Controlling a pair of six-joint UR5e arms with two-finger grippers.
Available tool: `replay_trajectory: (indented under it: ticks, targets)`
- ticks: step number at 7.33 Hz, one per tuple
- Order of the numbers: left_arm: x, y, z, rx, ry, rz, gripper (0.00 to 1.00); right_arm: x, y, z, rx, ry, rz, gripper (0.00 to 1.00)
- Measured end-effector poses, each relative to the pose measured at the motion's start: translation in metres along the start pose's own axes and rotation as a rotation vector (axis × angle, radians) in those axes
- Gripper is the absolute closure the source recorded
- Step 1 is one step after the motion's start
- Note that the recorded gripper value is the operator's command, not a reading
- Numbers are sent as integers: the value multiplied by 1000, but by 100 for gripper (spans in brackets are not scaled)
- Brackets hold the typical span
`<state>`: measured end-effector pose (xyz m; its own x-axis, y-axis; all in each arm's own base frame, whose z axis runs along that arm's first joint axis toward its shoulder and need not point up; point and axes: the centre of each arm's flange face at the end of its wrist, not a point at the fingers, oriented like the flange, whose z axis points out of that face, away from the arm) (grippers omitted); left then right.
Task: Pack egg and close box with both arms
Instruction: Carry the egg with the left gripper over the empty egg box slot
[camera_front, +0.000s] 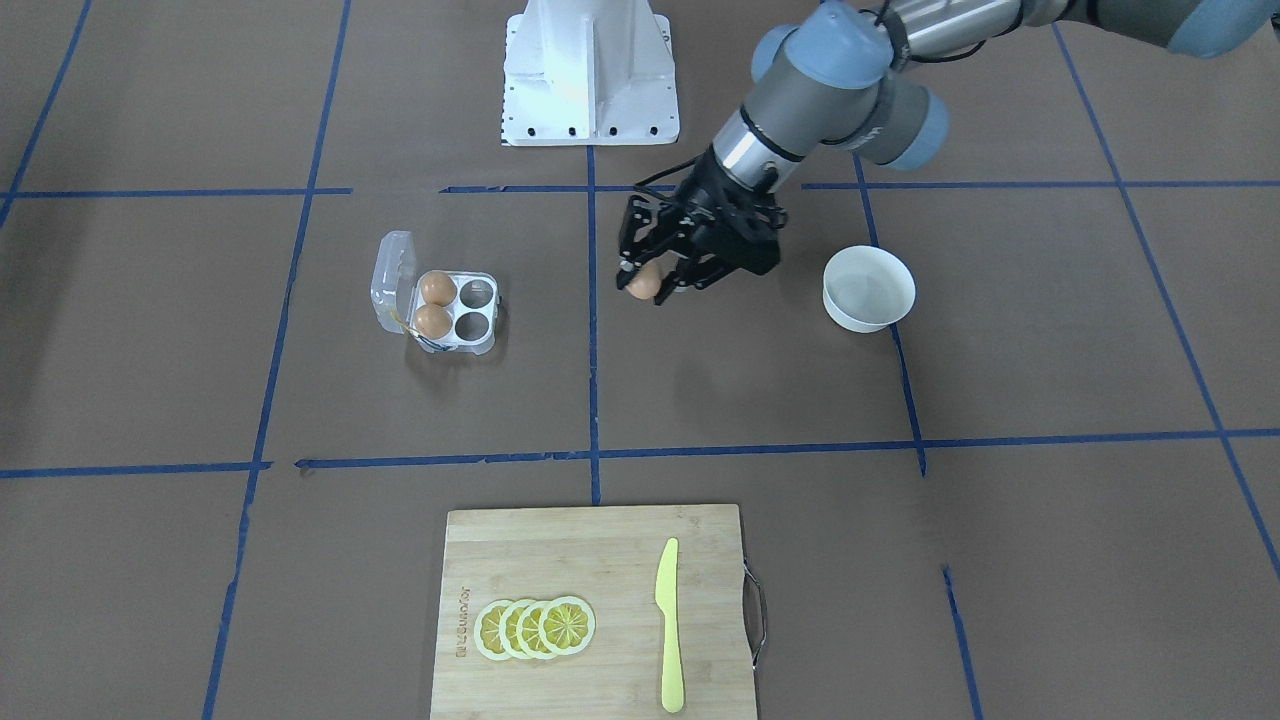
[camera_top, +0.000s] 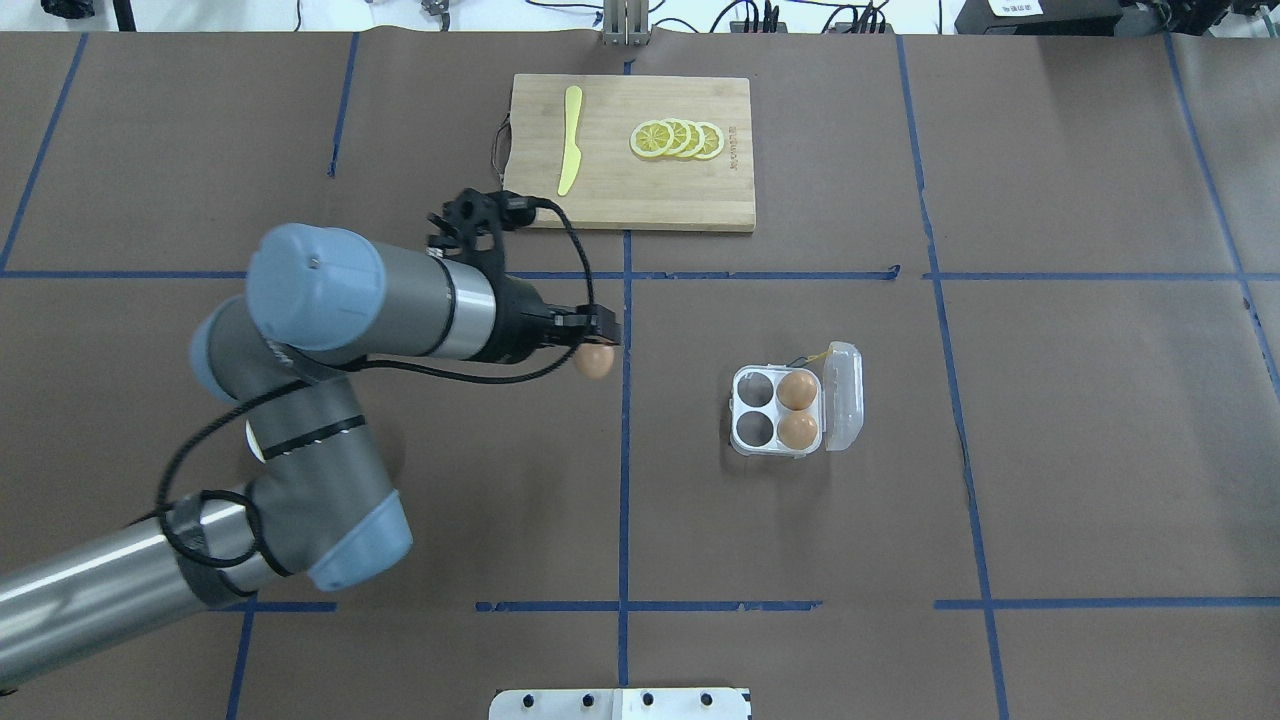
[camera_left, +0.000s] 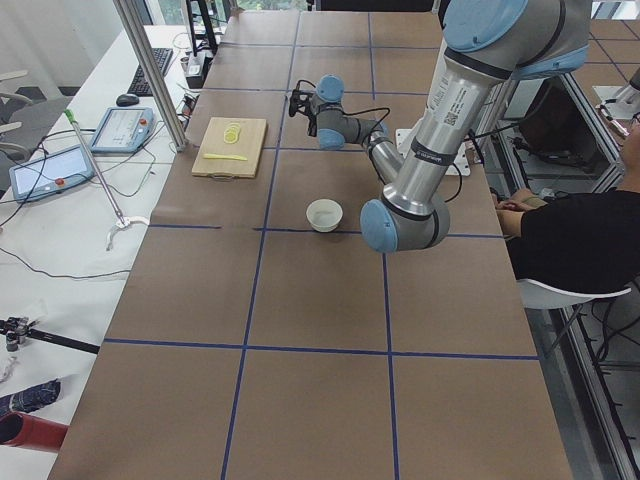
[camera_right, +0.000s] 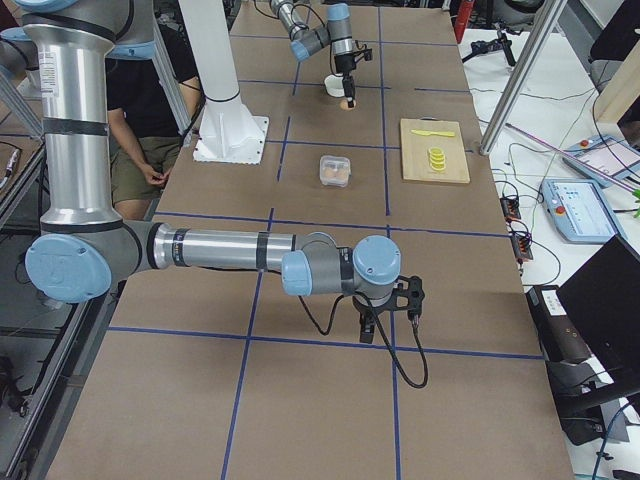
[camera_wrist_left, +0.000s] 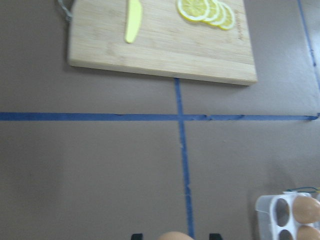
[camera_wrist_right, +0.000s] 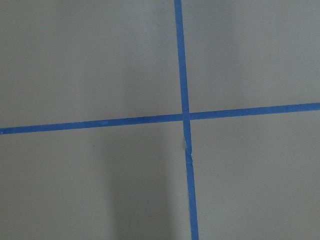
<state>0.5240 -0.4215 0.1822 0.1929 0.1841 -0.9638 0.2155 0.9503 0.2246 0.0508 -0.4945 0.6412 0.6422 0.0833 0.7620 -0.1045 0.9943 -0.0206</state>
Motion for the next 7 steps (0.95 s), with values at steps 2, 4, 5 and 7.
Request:
replay_trajectory:
  ticks: [2,4,5,7]
  targets:
    - [64,30,68,29,60,22,100,-4,1,-3,6,-2,-7,0]
    - [89,41,107,60,73,48,100,-5,1,-5,8,-4,-10,0]
    - [89,42,117,72,66,74,100,-5,1,-4,8,-4,-10,0]
    - [88,45,126,78,55,92,68,-3,3,-3,5,-4,-6,0]
